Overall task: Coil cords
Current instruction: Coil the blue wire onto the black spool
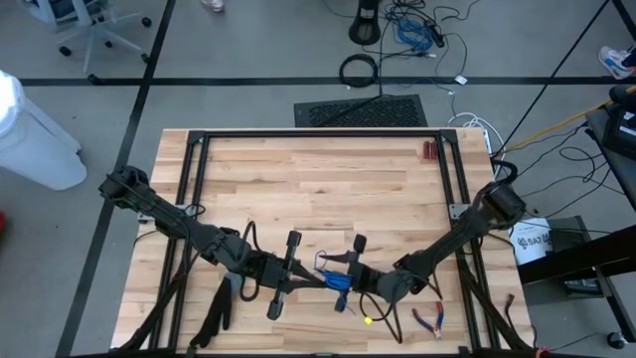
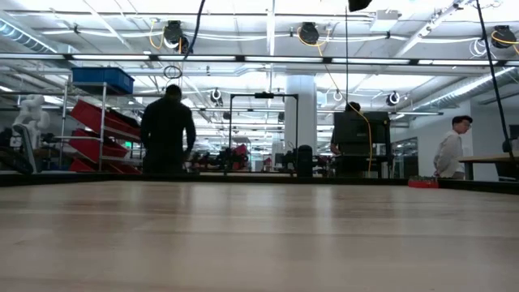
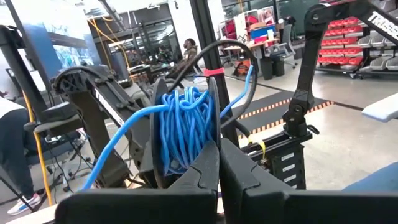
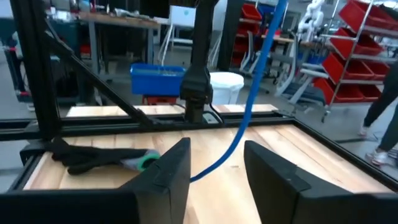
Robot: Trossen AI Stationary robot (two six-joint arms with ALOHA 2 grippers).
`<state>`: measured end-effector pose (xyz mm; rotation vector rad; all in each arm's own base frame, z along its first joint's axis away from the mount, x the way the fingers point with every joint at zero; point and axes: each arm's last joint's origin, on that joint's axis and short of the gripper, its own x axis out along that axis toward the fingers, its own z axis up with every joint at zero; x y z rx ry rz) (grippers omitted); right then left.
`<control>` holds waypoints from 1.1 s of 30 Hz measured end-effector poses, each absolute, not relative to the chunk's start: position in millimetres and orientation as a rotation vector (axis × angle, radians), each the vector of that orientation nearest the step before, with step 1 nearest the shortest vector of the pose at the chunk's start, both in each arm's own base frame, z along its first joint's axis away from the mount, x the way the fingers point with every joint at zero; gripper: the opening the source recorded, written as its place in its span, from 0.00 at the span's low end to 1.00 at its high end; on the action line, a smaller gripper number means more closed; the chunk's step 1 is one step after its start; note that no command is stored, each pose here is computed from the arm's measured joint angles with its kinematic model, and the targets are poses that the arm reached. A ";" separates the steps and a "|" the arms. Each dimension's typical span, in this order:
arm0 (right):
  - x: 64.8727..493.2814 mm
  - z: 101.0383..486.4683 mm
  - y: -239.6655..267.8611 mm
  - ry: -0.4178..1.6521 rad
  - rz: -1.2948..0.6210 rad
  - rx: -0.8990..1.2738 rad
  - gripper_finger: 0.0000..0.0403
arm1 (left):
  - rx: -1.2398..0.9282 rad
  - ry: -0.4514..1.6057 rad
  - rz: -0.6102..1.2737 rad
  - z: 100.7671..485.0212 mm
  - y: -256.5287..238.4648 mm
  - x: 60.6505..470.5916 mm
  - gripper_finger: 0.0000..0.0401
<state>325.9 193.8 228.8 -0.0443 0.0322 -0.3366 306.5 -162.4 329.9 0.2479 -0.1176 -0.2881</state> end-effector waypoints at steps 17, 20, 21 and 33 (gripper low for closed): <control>329.0 222.9 200.2 -0.023 -0.328 -0.033 0.01 | 0.264 -0.119 -0.279 329.9 -162.2 306.5 0.00; 327.5 222.7 203.7 -0.022 -0.294 -0.034 0.00 | 0.264 -0.117 -0.270 329.9 -161.9 306.6 0.00; 326.4 222.3 205.7 -0.020 -0.285 -0.031 0.00 | 0.264 -0.117 -0.270 329.9 -161.9 306.6 0.00; 310.7 211.1 228.6 0.059 -0.201 0.013 0.00 | 0.267 -0.107 -0.275 328.8 -163.3 305.9 0.00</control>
